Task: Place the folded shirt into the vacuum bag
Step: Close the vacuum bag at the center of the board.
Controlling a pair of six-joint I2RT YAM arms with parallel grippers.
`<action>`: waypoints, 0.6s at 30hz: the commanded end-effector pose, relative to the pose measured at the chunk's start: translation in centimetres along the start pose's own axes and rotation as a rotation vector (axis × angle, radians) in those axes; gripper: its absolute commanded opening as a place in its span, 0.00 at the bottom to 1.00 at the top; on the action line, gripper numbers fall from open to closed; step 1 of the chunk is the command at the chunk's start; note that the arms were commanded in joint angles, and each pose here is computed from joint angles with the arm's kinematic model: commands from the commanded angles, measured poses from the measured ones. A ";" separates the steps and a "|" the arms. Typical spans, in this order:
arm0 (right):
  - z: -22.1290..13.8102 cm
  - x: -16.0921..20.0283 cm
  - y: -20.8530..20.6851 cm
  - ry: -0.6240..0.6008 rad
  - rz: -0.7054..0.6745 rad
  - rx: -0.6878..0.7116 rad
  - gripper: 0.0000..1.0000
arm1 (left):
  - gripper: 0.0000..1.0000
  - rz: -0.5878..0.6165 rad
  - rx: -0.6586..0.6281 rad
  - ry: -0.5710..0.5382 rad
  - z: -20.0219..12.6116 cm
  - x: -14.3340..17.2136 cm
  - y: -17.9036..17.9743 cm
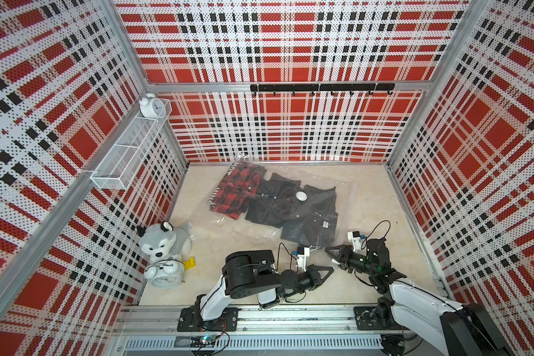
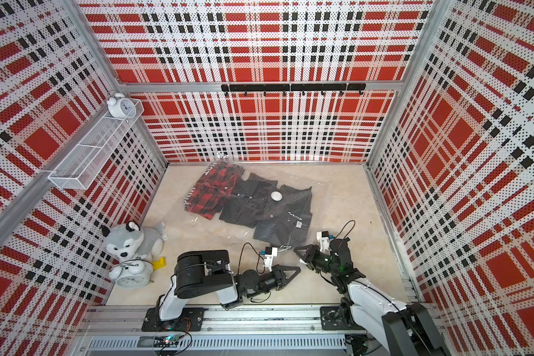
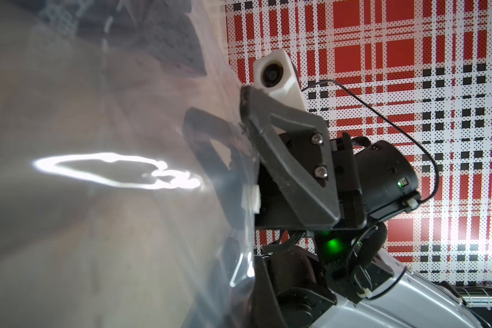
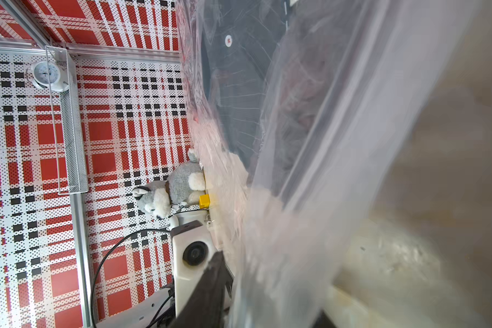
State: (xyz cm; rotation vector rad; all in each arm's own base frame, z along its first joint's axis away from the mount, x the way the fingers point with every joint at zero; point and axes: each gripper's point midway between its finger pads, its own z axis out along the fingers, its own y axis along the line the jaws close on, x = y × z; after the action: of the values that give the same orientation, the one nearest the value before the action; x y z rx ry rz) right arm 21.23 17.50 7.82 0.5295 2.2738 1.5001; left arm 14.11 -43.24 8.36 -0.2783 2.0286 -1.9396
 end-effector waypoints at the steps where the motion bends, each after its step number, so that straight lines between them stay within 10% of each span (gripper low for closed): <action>1: -0.4 0.6 -0.7 0.010 -0.007 0.004 0.40 | 0.01 0.002 -0.021 -0.009 -0.4 -0.3 0.8; 7: -1.2 1.9 -1.5 0.027 -0.021 -0.005 0.58 | 0.00 -0.036 0.018 -0.001 -0.8 -0.3 0.0; 18: -2.4 4.0 -2.2 0.060 -0.041 -0.031 0.57 | 0.00 -0.161 0.079 0.060 -1.3 1.2 -1.3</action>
State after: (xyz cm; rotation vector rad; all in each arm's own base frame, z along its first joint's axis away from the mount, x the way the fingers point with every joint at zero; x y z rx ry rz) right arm 18.52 17.07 10.47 0.3741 2.1688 1.5567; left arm 13.27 -42.84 7.66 -0.3700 2.0966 -2.0016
